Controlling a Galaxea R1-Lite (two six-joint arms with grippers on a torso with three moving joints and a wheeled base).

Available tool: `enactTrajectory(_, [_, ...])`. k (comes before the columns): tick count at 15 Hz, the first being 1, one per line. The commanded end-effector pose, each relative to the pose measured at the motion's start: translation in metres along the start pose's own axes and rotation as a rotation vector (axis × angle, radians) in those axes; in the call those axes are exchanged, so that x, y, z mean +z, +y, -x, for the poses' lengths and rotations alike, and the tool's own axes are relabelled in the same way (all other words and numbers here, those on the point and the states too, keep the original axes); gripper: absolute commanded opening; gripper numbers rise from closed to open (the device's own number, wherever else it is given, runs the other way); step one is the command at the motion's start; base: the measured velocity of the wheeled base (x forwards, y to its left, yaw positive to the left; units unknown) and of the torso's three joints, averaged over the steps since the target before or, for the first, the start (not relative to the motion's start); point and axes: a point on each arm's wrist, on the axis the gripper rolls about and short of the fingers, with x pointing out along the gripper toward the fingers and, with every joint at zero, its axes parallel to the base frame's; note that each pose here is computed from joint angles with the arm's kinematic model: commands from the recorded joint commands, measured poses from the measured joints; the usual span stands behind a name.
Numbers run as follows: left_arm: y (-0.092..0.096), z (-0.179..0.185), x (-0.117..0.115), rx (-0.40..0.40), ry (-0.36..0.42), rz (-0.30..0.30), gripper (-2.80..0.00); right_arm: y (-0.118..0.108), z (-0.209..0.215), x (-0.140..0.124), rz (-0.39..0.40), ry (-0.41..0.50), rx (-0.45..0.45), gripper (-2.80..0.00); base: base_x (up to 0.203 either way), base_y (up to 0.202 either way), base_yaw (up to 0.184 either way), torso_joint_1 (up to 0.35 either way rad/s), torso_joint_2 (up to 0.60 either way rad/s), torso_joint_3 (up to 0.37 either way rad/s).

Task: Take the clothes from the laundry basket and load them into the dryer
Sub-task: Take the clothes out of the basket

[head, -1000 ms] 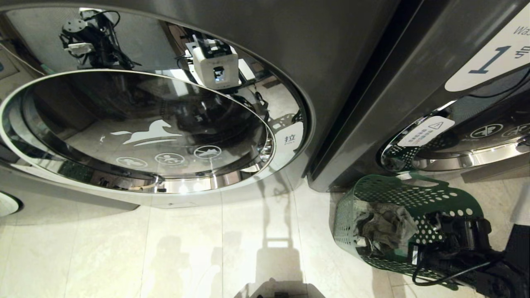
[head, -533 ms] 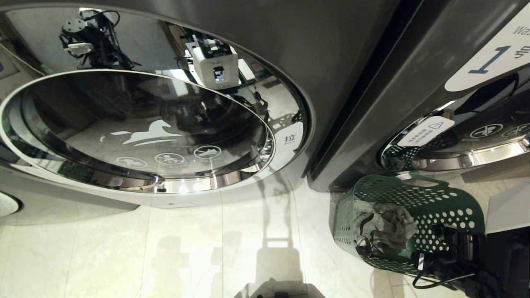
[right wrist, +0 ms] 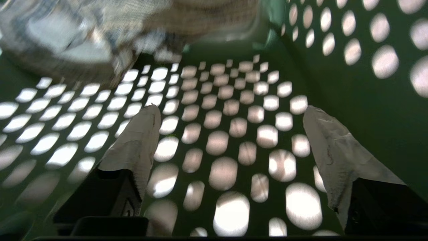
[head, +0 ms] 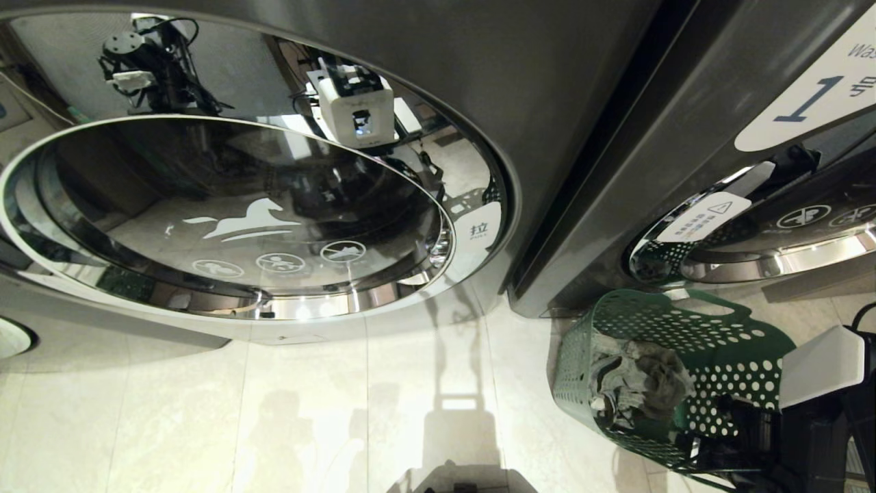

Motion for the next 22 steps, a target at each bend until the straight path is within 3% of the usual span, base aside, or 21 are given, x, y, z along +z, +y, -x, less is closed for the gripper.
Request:
enactTrajectory(1, [0.000, 0.000, 0.000, 0.000, 0.000, 0.000, -2.80, -0.004, -0.022, -0.009, -0.005, -0.012, -0.001, 0.00, 0.000, 0.000, 0.000, 0.000, 0.00, 0.000])
enactTrajectory(4, [0.000, 0.000, 0.000, 0.000, 0.000, 0.000, -2.80, -0.006, -0.031, -0.021, 0.010, 0.011, 0.006, 0.00, 0.000, 0.000, 0.000, 0.000, 0.00, 0.000])
enactTrajectory(8, [0.000, 0.000, 0.000, 0.000, 0.000, 0.000, -2.80, -0.008, 0.012, -0.044, -0.013, 0.184, 0.011, 0.00, 0.000, 0.000, 0.000, 0.000, 0.00, 0.000])
enactTrajectory(11, [0.000, 0.000, 0.000, 0.002, 0.000, 0.000, -2.80, -0.003, 0.033, -0.039, -0.047, 0.217, 0.044, 0.00, 0.000, 0.000, 0.000, 0.000, 0.00, 0.000])
enactTrajectory(16, [0.000, 0.000, 0.000, 0.000, 0.000, 0.000, -2.80, 0.032, 0.055, -0.063, -0.057, 0.361, 0.109, 0.00, 0.000, 0.000, 0.000, 0.000, 0.00, 0.000])
enactTrajectory(22, [0.000, 0.000, 0.000, 0.000, 0.000, 0.001, -2.80, 0.026, -0.011, -0.052, -0.108, 0.161, 0.060, 0.00, 0.000, 0.000, 0.000, 0.000, 0.00, 0.000])
